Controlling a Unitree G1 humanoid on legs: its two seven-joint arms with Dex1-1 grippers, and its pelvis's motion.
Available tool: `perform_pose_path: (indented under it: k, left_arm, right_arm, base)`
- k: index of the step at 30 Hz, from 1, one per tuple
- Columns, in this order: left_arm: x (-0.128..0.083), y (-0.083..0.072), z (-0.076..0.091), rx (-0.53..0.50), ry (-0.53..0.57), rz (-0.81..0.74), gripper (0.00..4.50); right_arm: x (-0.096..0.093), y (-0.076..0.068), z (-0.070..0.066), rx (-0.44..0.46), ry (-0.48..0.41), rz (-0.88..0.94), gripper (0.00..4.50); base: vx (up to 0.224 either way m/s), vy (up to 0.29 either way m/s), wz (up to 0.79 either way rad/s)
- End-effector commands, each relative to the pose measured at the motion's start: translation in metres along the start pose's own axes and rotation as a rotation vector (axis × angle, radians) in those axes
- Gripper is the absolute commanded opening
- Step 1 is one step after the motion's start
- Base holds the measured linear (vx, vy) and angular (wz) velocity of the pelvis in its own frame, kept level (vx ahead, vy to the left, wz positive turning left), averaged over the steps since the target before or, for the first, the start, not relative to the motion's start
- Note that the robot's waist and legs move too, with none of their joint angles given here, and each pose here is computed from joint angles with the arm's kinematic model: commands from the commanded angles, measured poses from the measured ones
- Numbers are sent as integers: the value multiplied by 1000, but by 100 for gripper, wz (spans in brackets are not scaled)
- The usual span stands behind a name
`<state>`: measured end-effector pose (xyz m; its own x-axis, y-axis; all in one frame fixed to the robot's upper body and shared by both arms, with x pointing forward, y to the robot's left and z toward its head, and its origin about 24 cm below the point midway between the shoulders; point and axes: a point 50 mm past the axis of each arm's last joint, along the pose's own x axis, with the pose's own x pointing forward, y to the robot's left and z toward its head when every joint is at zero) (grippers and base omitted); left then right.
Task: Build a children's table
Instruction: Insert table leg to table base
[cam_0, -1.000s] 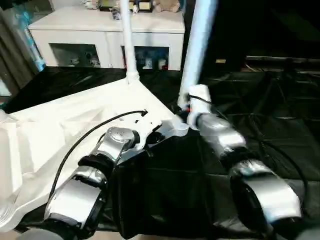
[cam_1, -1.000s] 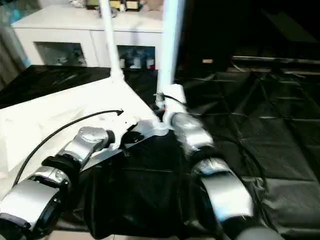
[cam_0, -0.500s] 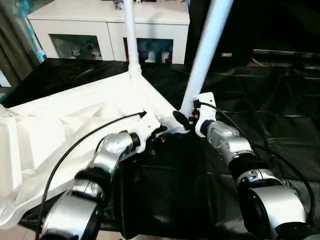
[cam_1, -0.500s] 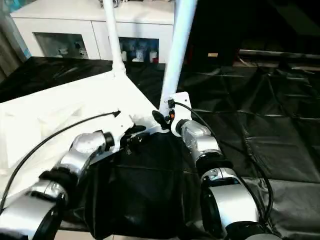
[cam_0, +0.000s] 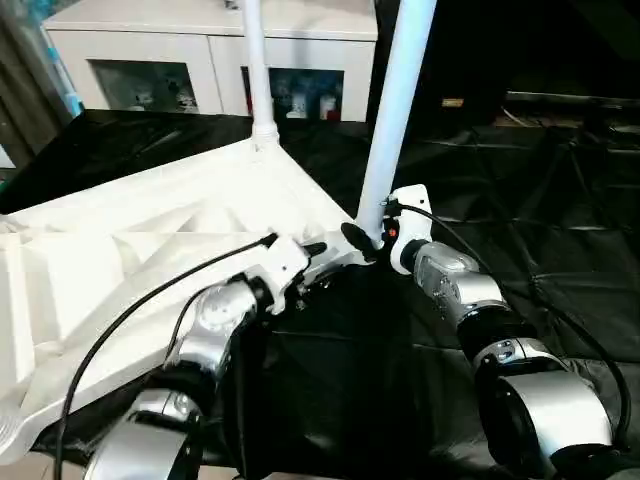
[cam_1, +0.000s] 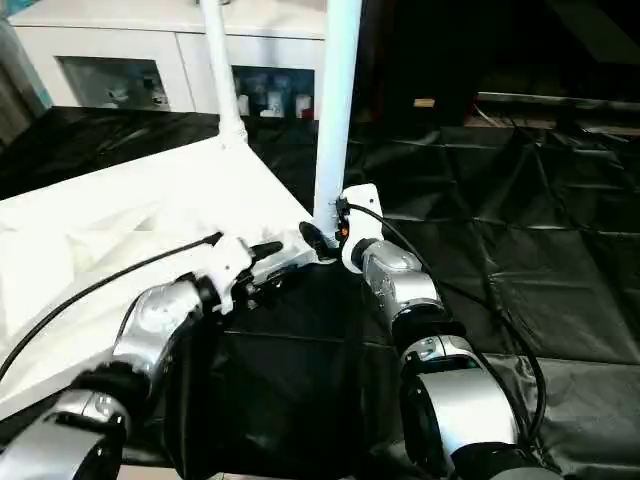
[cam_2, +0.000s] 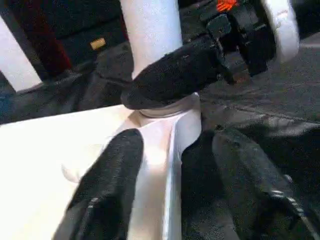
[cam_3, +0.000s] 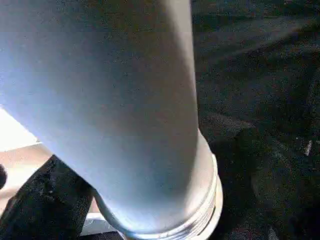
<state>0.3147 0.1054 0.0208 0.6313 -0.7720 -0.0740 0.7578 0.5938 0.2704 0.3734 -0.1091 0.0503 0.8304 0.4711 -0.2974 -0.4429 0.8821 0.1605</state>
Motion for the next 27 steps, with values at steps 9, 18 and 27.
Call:
perform_pose_path:
  k: [9,18,27]
  left_arm:
    - [49,76,75,-110,233,-13,350]
    - [49,76,75,-110,233,-13,432]
    - [49,76,75,-110,233,-13,447]
  right_arm:
    - [0,0,-1,5,8,-3,450]
    - [0,0,-1,5,8,-3,450]
    - [0,0,-1,5,8,-3,450]
  base:
    - [0,0,0]
    - [0,0,0]
    - [0,0,0]
